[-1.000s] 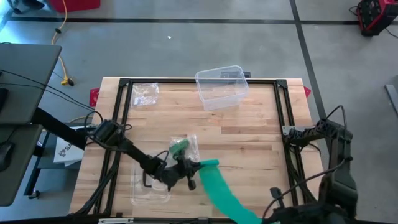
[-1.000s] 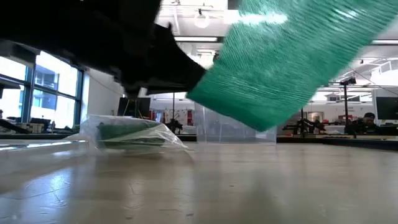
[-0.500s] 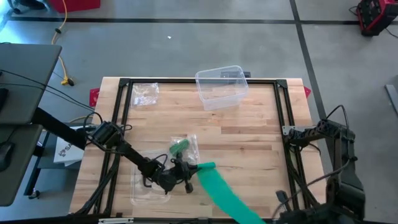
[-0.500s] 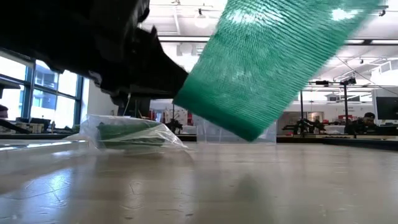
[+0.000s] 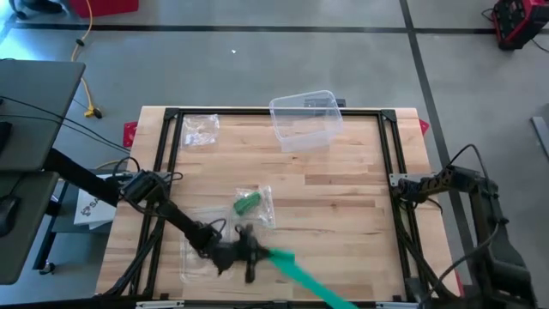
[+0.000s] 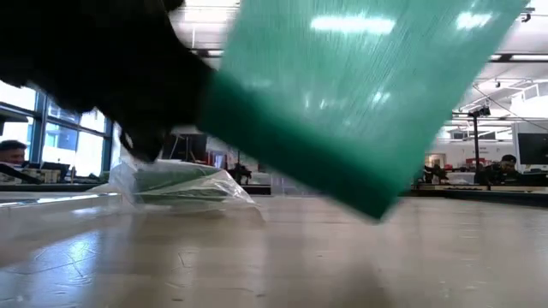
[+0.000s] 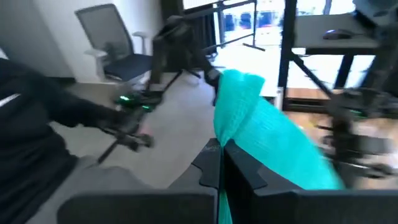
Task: Roll bandage
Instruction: Roll the blue bandage
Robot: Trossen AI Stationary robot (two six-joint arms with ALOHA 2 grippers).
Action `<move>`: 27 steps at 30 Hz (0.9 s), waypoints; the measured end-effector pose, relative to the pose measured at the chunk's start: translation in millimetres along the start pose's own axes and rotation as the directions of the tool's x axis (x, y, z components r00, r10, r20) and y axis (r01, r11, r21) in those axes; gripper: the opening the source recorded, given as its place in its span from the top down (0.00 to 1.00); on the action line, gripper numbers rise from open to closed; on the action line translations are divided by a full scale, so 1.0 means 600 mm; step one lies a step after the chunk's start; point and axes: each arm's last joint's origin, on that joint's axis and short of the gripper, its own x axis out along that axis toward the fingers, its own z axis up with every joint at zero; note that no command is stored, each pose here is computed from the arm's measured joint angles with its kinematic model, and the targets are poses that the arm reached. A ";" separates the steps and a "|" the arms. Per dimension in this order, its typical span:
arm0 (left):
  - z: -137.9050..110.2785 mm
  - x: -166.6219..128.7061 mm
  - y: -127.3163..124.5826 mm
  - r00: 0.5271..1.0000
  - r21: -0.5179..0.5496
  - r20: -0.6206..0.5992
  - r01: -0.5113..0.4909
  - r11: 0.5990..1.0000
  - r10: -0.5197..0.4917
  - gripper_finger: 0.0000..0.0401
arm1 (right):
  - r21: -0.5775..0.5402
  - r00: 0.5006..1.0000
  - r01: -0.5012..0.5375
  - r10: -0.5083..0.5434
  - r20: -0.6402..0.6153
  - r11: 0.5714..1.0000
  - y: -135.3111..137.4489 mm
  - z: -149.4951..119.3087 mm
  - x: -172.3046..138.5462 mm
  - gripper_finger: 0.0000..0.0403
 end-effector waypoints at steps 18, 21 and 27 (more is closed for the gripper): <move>0.145 -0.086 -0.312 0.788 0.123 -0.004 0.611 0.782 -0.616 0.99 | -0.053 0.737 0.617 -0.600 -0.310 0.785 -0.354 0.046 0.023 1.00; 0.140 -0.077 -0.303 0.847 0.135 -0.036 0.530 0.838 -0.530 0.99 | -0.062 0.725 0.600 -0.574 -0.380 0.798 -0.377 0.027 0.046 1.00; 0.117 -0.044 -0.270 0.895 0.039 -0.170 0.425 0.904 -0.413 0.99 | -0.141 0.609 0.653 -0.627 -0.485 0.744 -0.400 -0.018 0.054 1.00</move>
